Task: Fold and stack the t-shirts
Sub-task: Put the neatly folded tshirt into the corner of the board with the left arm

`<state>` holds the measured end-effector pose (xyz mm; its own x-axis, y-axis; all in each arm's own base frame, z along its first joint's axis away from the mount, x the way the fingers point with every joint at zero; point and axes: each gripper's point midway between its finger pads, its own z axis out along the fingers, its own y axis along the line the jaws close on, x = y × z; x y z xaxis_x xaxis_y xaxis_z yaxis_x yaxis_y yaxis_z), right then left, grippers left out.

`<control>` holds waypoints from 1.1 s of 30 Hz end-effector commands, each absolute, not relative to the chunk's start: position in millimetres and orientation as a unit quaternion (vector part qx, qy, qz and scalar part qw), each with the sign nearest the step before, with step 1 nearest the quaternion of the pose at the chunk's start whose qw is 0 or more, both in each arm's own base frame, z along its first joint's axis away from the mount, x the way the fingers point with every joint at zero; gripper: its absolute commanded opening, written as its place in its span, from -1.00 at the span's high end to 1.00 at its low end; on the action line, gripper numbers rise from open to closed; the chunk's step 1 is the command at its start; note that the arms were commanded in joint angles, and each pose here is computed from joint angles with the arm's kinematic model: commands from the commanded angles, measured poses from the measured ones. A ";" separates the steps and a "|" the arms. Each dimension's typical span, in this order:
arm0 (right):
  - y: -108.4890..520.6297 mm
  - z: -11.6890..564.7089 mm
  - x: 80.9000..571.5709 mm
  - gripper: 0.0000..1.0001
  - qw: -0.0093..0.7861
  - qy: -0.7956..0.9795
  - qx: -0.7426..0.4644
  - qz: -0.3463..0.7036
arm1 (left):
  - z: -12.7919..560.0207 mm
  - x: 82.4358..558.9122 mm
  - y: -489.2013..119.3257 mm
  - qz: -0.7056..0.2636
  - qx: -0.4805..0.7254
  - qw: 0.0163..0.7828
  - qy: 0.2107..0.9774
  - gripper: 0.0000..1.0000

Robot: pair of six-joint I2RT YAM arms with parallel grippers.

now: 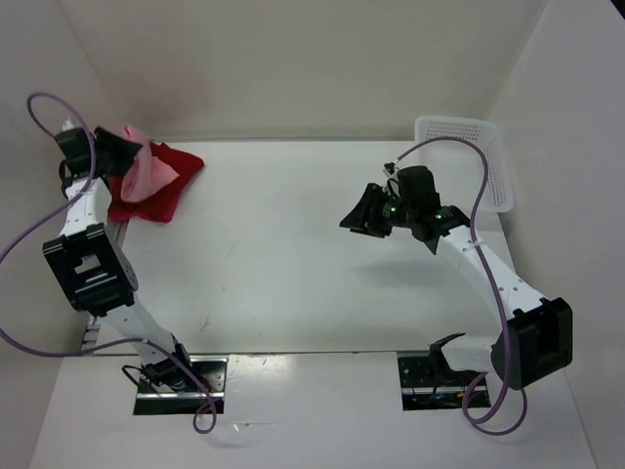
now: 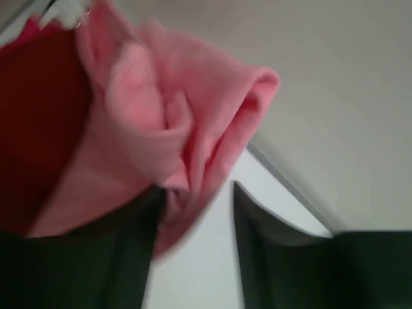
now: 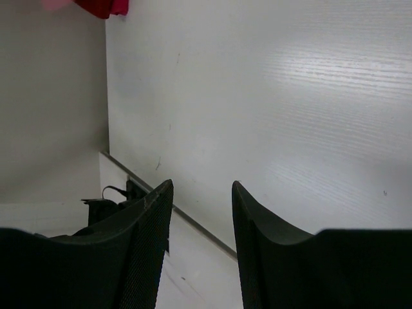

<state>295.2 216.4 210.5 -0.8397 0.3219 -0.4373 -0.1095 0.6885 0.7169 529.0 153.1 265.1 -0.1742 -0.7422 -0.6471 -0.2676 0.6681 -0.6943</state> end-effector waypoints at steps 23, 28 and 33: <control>216.0 199.1 258.1 0.05 0.257 0.866 0.031 0.427 | 243.6 390.0 99.5 -0.210 -0.460 0.510 0.696 -0.94; 215.7 191.1 253.7 0.05 0.246 0.869 0.032 0.427 | 219.7 382.0 49.1 -0.211 -0.388 0.478 0.759 -1.00; 212.8 183.4 255.3 0.01 0.249 0.873 0.039 0.417 | 192.6 363.6 -4.7 -0.224 -0.306 0.417 0.826 -1.00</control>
<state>250.1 215.0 174.0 -0.9009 0.2658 -0.3432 -0.0914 0.6568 0.7485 379.3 24.0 199.8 -0.3373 -0.7771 -0.5313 -0.3933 0.6291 -0.6705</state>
